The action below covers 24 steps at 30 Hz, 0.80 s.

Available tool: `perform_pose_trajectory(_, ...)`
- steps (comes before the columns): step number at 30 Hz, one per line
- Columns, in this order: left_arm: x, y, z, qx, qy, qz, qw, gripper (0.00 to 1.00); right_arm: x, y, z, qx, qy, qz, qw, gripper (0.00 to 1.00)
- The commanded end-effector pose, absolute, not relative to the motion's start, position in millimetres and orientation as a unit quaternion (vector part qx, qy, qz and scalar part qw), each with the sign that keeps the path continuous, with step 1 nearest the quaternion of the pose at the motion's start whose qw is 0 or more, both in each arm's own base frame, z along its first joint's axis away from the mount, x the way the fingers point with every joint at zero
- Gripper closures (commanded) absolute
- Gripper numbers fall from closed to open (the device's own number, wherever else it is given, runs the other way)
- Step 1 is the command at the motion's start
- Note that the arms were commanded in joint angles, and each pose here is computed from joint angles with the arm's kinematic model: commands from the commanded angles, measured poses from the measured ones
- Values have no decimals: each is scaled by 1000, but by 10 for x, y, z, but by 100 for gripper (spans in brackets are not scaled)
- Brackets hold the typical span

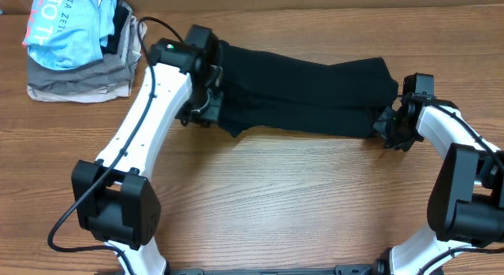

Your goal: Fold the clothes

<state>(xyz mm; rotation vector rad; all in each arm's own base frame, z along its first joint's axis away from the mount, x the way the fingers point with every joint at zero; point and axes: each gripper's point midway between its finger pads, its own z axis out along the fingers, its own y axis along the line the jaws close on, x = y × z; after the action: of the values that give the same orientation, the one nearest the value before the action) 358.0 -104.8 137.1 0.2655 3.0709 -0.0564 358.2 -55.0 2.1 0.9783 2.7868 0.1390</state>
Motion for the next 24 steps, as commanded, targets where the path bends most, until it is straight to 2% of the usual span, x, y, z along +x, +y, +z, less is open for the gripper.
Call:
perform_pose_trajectory(1, 3718, -911, 1459, 63, 996, -17, 53, 96, 3474, -560, -71, 335, 938, 32, 77, 84)
perform_pose_trajectory(2, 3735, -888, 1460, 59, 997, -17, 55, 96, 3445, -556, -77, 331, 940, 31, 71, 93)
perform_pose_trajectory(3, 3747, -867, 1461, 56, 997, -17, 57, 96, 3410, -548, -82, 326, 943, 30, 64, 96)
perform_pose_trajectory(9, 3696, -780, 1457, 47, 998, -14, 44, 96, 3118, -583, 73, 337, 941, 24, 11, 96)
perform_pose_trajectory(16, 3413, -722, 1488, 49, 999, -6, -12, 96, 2645, -527, 601, 315, 948, 29, -28, 96)
perform_pose_trajectory(20, 3418, -724, 1505, 53, 999, -6, -10, 96, 2587, -508, 908, 312, 949, 34, 11, 96)
perform_pose_trajectory(24, 3707, -785, 1517, 55, 997, -15, 49, 96, 2780, -554, 1095, 304, 948, 40, 83, 96)
